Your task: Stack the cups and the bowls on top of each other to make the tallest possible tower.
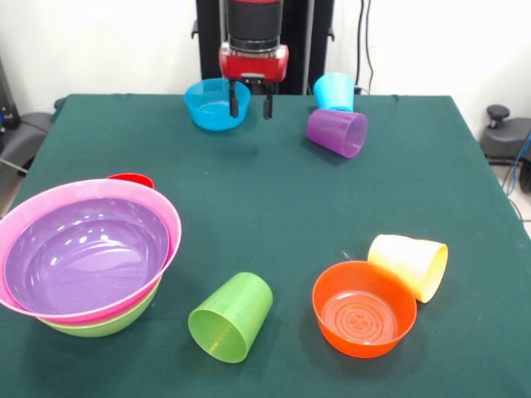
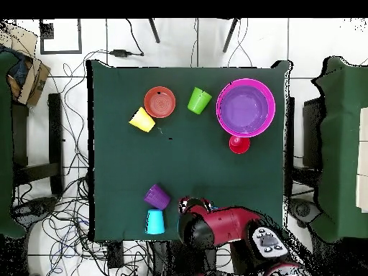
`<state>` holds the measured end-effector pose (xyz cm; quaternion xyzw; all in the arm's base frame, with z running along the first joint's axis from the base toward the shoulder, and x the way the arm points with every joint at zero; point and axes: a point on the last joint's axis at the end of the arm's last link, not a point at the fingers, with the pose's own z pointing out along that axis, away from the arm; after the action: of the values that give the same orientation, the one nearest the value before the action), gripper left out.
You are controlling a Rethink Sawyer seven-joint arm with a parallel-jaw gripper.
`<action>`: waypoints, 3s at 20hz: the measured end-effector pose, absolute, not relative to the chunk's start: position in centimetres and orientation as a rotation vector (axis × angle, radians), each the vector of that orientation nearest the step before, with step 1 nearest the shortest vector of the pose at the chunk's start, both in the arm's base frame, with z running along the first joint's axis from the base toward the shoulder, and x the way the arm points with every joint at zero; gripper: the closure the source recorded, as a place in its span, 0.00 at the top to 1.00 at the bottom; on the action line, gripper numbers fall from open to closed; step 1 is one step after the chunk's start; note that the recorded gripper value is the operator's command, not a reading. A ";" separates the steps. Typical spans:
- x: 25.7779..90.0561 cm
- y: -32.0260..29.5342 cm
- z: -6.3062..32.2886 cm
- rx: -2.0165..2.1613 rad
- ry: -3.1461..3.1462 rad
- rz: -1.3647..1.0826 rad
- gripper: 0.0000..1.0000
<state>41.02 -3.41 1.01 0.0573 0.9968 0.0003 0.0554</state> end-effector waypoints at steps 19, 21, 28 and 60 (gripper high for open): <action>42.4 -4.0 4.0 0.225 3.036 -0.038 1.00; 42.3 -4.0 4.0 0.223 3.039 -0.039 1.00; 40.5 -4.5 3.0 0.216 3.063 -0.048 1.00; 30.4 -3.5 -1.1 0.227 3.123 0.005 1.00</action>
<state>30.41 -3.49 -1.10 0.0726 0.9973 0.0016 0.0051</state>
